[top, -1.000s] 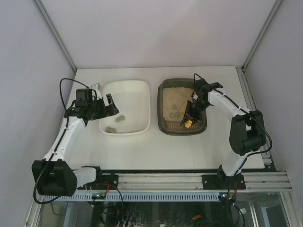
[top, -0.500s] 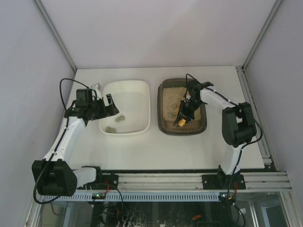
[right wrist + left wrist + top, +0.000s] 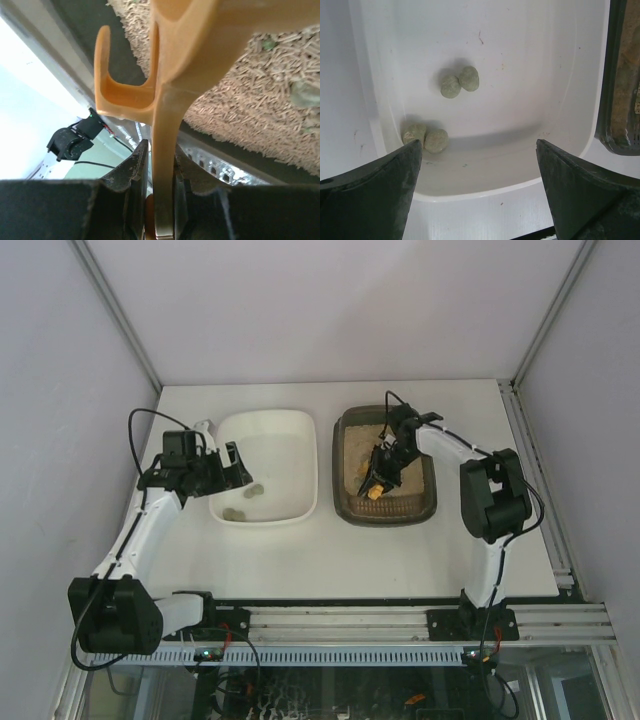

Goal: Clean the litter box

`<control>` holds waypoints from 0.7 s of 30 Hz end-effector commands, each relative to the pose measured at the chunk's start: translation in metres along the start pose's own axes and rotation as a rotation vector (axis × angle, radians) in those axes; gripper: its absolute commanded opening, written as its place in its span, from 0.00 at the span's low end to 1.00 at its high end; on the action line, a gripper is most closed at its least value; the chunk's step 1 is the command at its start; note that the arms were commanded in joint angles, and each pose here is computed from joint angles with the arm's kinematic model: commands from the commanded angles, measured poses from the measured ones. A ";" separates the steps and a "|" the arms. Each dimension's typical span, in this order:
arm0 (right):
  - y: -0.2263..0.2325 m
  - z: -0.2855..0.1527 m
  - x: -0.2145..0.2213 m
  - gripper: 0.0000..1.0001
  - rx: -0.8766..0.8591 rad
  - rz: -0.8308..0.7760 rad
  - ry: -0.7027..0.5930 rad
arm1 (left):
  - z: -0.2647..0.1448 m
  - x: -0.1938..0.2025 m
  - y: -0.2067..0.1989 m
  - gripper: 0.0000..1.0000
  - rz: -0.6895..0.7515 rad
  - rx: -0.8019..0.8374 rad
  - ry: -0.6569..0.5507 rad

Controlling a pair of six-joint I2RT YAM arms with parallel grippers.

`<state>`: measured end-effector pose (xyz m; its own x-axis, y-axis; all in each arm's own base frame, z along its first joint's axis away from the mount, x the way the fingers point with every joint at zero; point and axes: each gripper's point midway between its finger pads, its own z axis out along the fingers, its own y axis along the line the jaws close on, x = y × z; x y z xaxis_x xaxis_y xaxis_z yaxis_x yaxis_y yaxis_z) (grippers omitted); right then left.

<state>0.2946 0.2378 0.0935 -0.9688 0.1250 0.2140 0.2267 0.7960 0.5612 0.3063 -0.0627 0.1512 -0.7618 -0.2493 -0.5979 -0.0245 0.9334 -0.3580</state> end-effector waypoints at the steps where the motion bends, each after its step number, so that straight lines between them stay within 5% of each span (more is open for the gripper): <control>1: 0.008 -0.005 -0.007 0.00 -0.115 -0.086 -0.075 | 0.003 0.001 0.000 1.00 0.009 0.022 -0.007; 21: 0.009 -0.036 0.035 0.00 -0.477 -0.207 -0.268 | -0.001 -0.001 0.002 1.00 0.035 0.010 -0.026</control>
<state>0.2514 0.2240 0.1063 -0.9848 0.1729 0.0172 0.1136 0.5662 0.8164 0.3040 -0.0637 0.1417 -0.7709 -0.2482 -0.5866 -0.0250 0.9320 -0.3615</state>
